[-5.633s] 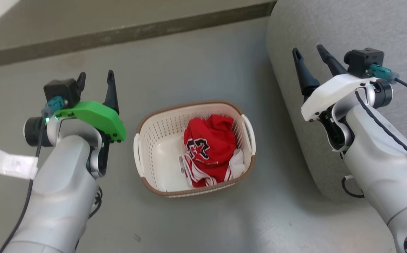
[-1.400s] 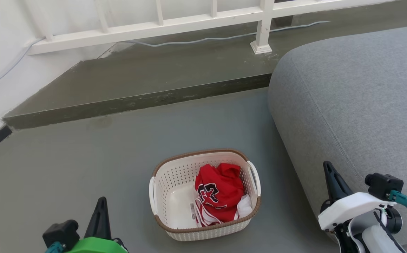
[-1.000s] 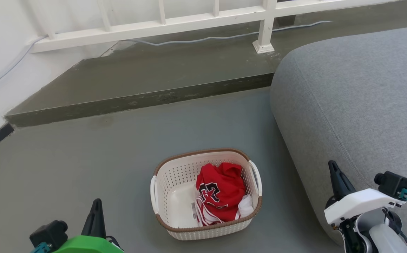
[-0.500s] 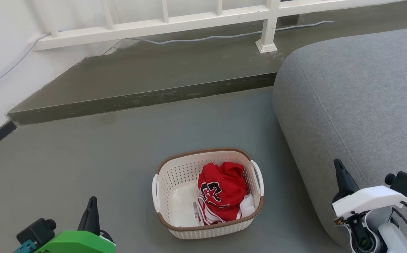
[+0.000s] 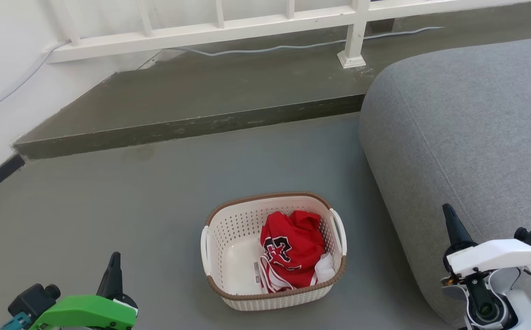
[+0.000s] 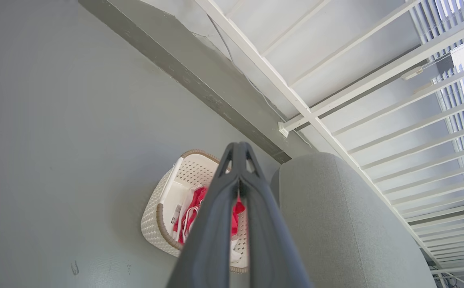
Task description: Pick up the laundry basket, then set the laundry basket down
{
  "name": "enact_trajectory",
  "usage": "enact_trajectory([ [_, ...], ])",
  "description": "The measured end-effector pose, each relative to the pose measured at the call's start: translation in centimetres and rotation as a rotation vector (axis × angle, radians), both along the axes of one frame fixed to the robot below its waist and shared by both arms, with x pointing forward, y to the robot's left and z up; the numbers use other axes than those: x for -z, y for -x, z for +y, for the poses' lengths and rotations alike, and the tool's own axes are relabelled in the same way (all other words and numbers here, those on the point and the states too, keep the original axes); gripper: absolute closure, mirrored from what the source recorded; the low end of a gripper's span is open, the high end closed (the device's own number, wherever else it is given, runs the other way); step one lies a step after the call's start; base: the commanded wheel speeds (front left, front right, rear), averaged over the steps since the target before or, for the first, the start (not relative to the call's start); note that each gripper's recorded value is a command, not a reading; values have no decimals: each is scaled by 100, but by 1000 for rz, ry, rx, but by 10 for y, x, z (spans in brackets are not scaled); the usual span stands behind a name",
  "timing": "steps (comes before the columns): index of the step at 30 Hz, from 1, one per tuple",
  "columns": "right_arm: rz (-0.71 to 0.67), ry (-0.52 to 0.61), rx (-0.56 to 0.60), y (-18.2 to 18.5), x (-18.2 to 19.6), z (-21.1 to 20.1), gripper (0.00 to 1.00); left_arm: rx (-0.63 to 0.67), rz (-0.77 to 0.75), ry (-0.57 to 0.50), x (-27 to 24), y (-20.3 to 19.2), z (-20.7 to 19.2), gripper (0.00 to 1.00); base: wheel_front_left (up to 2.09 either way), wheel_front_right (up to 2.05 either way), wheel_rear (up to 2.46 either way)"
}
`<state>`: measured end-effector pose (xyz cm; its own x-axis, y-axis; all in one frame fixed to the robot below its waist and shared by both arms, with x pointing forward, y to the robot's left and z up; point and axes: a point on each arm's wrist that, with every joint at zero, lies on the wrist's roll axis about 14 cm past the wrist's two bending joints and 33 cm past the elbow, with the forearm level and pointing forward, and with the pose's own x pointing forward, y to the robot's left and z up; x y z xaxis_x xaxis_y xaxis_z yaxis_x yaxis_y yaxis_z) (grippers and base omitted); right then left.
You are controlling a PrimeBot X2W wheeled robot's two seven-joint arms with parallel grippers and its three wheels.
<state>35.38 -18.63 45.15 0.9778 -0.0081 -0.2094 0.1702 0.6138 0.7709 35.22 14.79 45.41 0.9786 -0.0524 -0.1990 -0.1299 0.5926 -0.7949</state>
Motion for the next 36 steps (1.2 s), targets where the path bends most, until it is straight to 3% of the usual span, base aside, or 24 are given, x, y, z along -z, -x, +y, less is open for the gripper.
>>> enact_trajectory([
  [36,-67,-483,95,-16,-15,-13,100,-93,-20,464,-10,-13,25,100,0,0,0],
])
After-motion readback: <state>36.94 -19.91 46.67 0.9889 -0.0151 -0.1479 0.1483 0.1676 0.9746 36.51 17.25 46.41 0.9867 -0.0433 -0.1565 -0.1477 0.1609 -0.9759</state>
